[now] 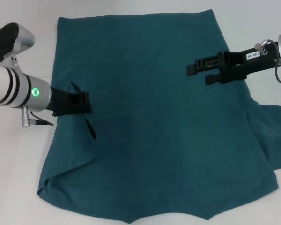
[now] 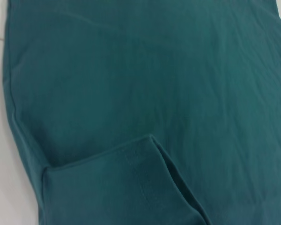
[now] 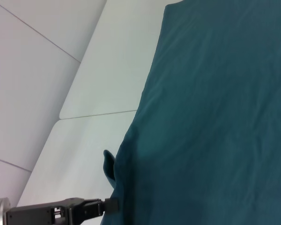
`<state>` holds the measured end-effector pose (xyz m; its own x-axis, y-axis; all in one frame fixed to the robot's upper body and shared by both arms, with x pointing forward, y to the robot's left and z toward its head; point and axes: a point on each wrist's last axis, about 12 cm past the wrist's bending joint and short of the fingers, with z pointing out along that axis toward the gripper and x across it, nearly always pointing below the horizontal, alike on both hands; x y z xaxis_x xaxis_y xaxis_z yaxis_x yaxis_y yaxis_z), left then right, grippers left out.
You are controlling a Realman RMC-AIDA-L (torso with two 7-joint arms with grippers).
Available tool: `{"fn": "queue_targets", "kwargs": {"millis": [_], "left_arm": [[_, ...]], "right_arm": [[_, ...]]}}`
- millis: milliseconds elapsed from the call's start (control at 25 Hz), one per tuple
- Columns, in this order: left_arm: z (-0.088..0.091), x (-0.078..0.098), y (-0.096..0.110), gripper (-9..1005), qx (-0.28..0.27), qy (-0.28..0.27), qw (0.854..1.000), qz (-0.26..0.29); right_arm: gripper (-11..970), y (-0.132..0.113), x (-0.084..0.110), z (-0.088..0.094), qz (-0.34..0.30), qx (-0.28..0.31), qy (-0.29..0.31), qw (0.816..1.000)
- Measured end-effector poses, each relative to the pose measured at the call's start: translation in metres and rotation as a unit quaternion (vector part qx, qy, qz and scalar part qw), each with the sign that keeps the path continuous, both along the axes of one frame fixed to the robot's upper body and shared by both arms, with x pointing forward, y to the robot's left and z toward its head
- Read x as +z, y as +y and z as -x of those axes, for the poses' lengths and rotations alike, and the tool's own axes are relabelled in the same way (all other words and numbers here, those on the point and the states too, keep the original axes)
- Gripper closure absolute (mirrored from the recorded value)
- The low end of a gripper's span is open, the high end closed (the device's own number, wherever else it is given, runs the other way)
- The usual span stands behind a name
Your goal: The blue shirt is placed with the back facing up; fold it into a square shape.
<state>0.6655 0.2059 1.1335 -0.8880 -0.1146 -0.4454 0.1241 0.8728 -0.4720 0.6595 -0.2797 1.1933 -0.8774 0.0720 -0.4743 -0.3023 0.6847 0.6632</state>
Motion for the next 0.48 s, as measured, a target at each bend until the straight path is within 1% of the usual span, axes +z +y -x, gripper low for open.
{"fn": "queue_targets", "kwargs": {"millis": [200,360,400,480], "left_arm": [[0.000,-0.003,0.002,946,0.009,-0.007,1.000,0.007],[0.003,-0.001,-0.001,939,-0.023,-0.013,1.000,0.009],[0.004,0.001,-0.005,937,-0.042,-0.020,0.999,0.018],[0.006,0.003,-0.009,934,-0.056,-0.026,0.998,0.030]], "right_arm": [[44,-0.003,-0.003,0.002,0.000,-0.004,0.003,1.000],[43,-0.004,-0.004,0.002,0.002,-0.006,0.002,1.000],[43,-0.004,-0.004,0.002,0.002,-0.006,0.001,1.000],[43,-0.003,-0.003,0.001,0.003,-0.005,0.001,1.000]]}}
